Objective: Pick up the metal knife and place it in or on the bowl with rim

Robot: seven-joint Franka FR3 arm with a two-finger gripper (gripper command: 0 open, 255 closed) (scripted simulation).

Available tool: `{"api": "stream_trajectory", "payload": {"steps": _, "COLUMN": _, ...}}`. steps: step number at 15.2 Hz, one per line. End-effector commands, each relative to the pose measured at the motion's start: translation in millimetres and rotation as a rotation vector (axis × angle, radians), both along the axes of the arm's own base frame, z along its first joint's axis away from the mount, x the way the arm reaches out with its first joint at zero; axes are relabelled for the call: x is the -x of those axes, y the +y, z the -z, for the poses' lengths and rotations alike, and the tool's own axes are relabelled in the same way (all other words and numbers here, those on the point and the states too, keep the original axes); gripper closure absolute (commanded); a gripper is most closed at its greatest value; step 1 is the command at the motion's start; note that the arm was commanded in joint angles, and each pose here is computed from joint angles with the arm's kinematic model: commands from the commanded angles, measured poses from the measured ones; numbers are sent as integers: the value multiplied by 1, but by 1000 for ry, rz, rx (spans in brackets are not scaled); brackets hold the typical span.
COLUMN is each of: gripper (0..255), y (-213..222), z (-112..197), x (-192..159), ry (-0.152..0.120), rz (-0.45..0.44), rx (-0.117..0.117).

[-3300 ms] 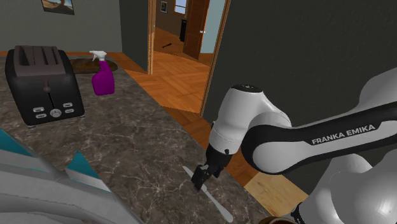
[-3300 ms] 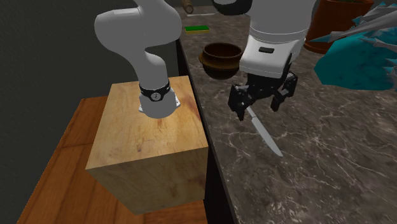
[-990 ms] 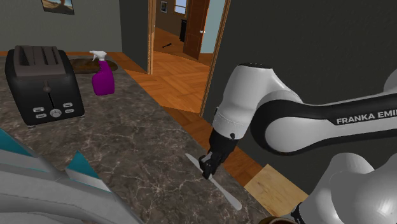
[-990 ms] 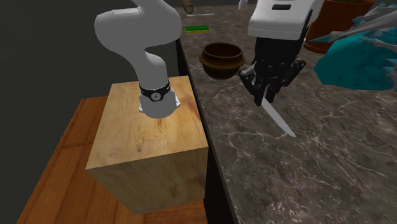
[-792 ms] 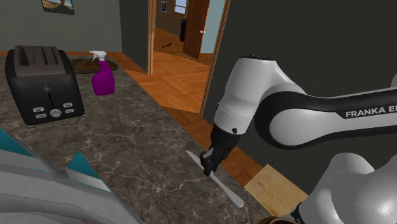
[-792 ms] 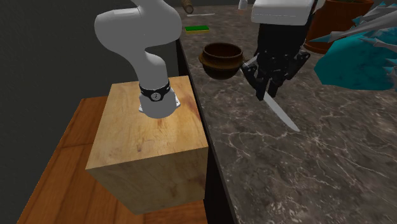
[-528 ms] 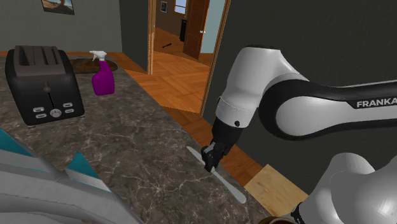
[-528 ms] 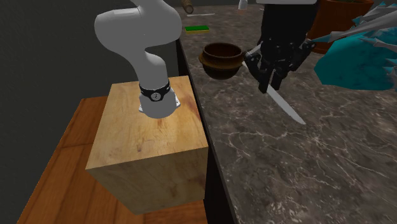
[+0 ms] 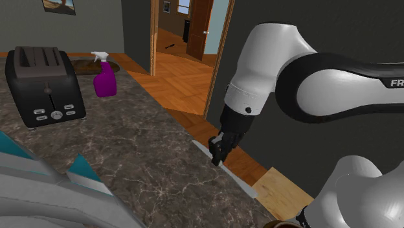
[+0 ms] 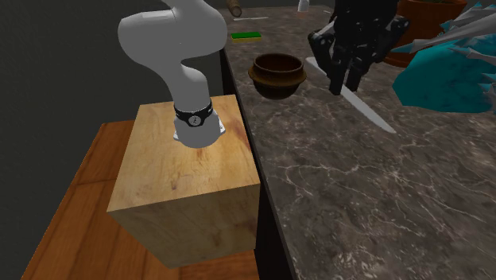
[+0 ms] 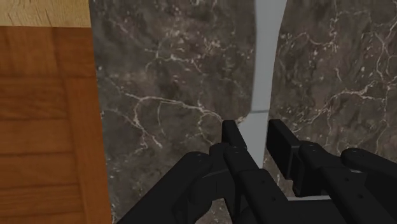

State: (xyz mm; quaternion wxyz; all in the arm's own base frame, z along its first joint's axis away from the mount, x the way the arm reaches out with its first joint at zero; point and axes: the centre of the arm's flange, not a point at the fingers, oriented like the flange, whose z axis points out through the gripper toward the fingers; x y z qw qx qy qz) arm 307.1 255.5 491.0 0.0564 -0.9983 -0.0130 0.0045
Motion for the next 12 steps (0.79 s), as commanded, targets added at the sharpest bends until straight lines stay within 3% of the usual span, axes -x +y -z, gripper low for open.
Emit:
{"api": "stream_trajectory", "payload": {"steps": 1, "gripper": 255, "y": -1, "z": -11, "x": -1, "ry": 0, "rz": 0, "rx": 0}}
{"api": "stream_trajectory", "payload": {"steps": 3, "gripper": 255, "y": -1, "z": -19, "x": -1, "ry": 0, "rz": 0, "rx": 0}}
{"api": "stream_trajectory", "payload": {"steps": 12, "gripper": 255, "y": -10, "z": -26, "x": 118, "ry": 0, "rz": 0, "rx": 0}}
